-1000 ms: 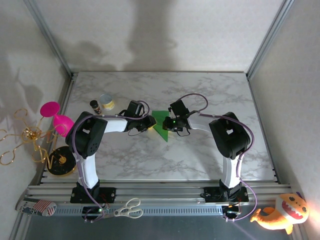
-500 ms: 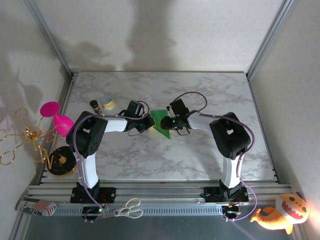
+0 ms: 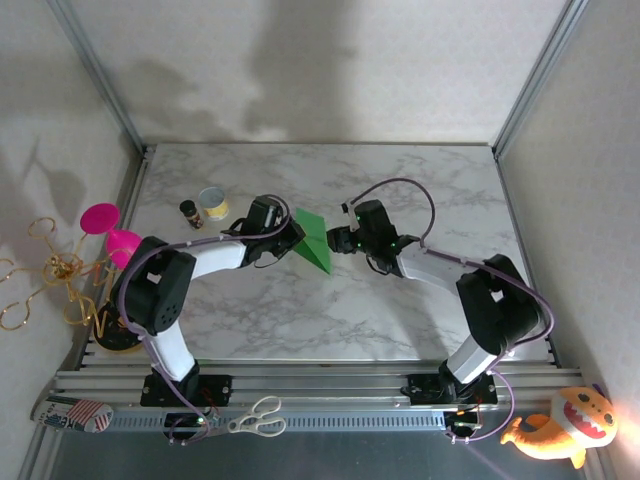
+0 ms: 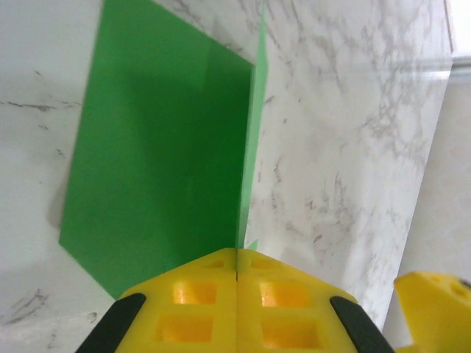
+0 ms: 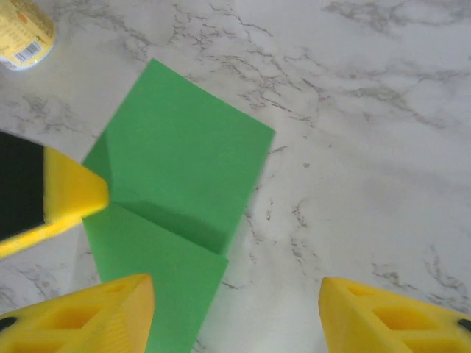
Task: Fold a paper plane with a square sheet of paper (pick it up from the middle)
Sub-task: Fourth fold the wing at the center of the table.
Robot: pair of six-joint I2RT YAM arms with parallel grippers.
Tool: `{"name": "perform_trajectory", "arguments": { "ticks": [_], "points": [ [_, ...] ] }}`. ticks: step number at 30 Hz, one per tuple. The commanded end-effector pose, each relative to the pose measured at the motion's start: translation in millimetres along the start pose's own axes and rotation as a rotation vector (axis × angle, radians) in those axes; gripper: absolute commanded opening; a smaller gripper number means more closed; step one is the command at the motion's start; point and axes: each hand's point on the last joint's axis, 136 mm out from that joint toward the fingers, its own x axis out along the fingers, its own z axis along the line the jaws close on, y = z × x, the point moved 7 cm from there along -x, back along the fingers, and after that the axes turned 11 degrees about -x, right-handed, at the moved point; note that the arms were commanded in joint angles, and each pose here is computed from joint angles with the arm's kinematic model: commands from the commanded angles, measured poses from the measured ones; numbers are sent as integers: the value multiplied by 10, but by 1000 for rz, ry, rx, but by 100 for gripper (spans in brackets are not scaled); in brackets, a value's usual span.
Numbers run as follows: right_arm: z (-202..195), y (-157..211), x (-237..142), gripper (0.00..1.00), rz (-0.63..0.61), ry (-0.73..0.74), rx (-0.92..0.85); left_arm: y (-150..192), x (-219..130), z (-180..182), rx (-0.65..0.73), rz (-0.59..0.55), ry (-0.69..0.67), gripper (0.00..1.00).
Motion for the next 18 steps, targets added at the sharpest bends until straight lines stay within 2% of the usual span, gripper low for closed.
{"name": "perform_trajectory", "arguments": {
  "ticks": [1,6,12,18],
  "points": [
    [77,-14,-86,60,-89,75,-131,8,-125,11,-51,-132,-51,4],
    [353,155,-114,60,-143,34,-270,66,-203,61,-120,-199,-45,4],
    [611,269,-71,59,-152,-22,-393,148,-180,161,-163,-200,-58,4],
    [810,375,84,51,-135,-49,-489,172,-148,139,-160,-187,-60,5]
  ]
}}
